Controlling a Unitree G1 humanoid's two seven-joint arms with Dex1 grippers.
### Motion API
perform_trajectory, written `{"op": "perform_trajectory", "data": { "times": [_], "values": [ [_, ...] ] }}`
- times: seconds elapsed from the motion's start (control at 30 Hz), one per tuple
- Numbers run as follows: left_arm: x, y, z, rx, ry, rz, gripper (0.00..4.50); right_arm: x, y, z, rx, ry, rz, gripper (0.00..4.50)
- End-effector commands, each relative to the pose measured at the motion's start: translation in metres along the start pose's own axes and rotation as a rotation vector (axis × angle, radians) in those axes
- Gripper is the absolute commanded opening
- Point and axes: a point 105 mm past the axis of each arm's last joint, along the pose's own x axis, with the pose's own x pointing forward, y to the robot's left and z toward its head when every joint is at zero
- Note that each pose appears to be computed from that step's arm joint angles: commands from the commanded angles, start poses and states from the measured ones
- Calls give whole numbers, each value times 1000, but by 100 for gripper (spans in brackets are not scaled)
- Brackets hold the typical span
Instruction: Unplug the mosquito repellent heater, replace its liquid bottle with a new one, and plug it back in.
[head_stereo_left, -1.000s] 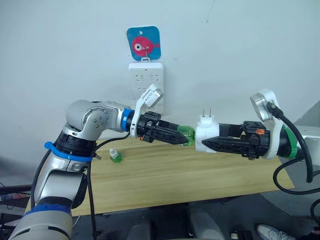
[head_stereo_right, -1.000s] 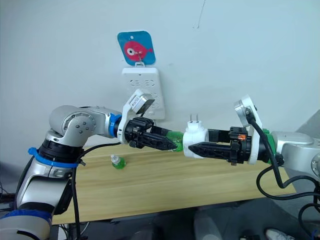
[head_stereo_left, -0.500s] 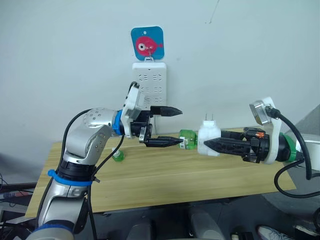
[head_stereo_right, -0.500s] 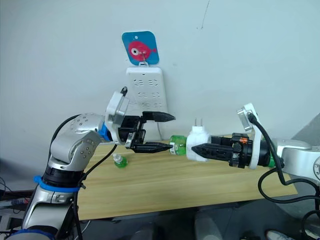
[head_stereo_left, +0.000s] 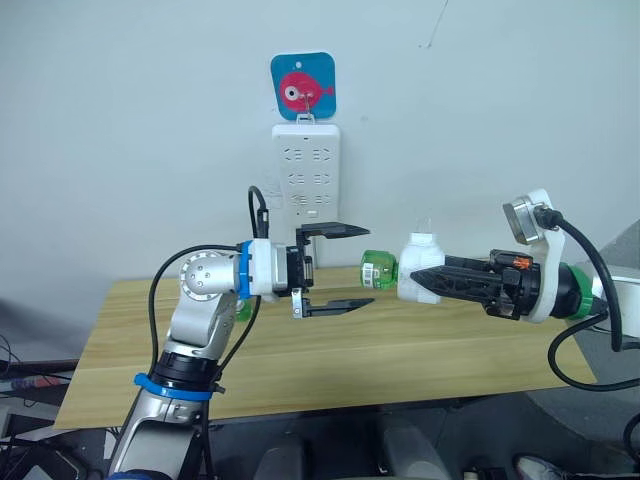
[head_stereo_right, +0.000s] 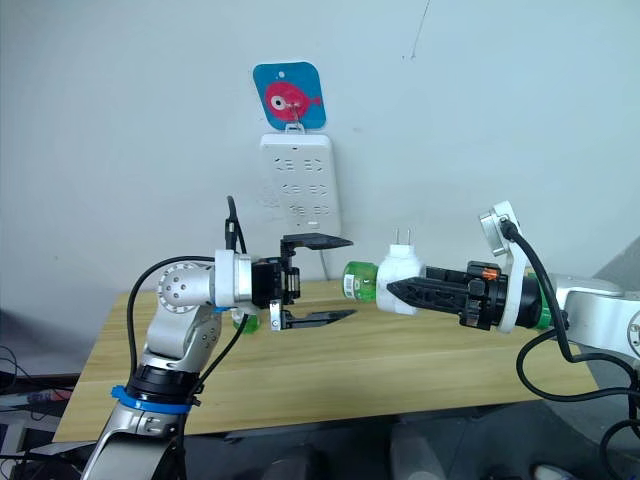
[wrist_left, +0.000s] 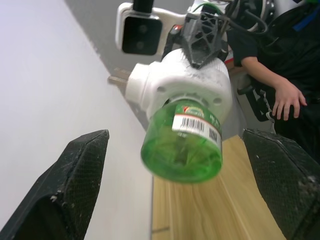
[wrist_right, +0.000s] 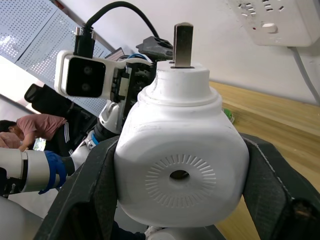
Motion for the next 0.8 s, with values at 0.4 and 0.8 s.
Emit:
{"op": "perform_trajectory", "data": {
  "times": [0.4,0.8],
  "values": [
    [5,8,2,49,-19,-8,232,5,13,10,-53,-27,56,296],
    [-7,19,11,-1155,259,-309,232,8,23,-6,-214,105,93,296]
  ]
}}
